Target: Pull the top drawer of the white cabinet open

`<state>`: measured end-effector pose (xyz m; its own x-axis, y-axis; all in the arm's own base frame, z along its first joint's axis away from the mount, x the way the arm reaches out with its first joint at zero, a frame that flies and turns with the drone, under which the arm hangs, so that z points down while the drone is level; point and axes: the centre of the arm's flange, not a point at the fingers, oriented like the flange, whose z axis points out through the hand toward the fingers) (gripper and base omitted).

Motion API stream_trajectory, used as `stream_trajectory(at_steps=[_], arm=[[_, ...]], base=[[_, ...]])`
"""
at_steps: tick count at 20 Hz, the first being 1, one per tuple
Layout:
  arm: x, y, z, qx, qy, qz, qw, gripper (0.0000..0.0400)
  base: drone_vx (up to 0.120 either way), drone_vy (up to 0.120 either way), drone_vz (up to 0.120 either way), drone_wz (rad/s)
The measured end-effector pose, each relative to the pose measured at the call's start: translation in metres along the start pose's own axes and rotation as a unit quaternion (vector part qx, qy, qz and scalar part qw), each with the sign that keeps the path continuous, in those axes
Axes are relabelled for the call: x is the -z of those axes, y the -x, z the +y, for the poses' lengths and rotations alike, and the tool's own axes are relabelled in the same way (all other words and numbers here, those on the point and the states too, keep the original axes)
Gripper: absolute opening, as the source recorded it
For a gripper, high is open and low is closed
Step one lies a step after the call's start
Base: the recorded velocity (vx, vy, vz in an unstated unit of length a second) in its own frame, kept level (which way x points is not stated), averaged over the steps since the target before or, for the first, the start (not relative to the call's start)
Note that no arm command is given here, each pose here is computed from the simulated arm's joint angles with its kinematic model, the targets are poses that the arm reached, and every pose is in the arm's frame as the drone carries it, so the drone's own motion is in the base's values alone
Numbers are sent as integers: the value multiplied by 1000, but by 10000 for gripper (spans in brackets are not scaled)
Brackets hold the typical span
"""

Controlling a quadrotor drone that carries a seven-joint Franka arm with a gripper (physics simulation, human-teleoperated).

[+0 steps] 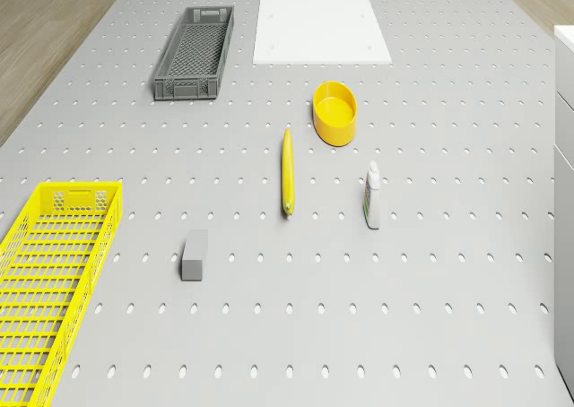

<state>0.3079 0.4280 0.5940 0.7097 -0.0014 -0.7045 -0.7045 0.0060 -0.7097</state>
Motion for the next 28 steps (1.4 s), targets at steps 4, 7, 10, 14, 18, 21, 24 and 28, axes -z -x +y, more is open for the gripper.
stream_trajectory(at_steps=[4, 7, 10, 14, 18, 21, 24, 28], arm=[[0, 1, -1, 0, 0, 0, 1000, 305], [0, 1, -1, 0, 0, 0, 1000, 305], [0, 2, -2, 0, 0, 0, 1000, 305], [0, 2, -2, 0, 0, 0, 1000, 305], [0, 2, -2, 0, 0, 0, 1000, 305], [0, 2, -2, 0, 0, 0, 1000, 305], [0, 0, -4, 0, 0, 0, 1000, 305], [0, -9, -13, 0, 0, 0, 1000, 305]], base=[[0, 0, 0, 0], [0, 0, 0, 0], [0, 0, 0, 0], [0, 0, 0, 0], [0, 0, 0, 0], [0, 0, 0, 0], [0, 0, 0, 0], [0, 0, 0, 0]])
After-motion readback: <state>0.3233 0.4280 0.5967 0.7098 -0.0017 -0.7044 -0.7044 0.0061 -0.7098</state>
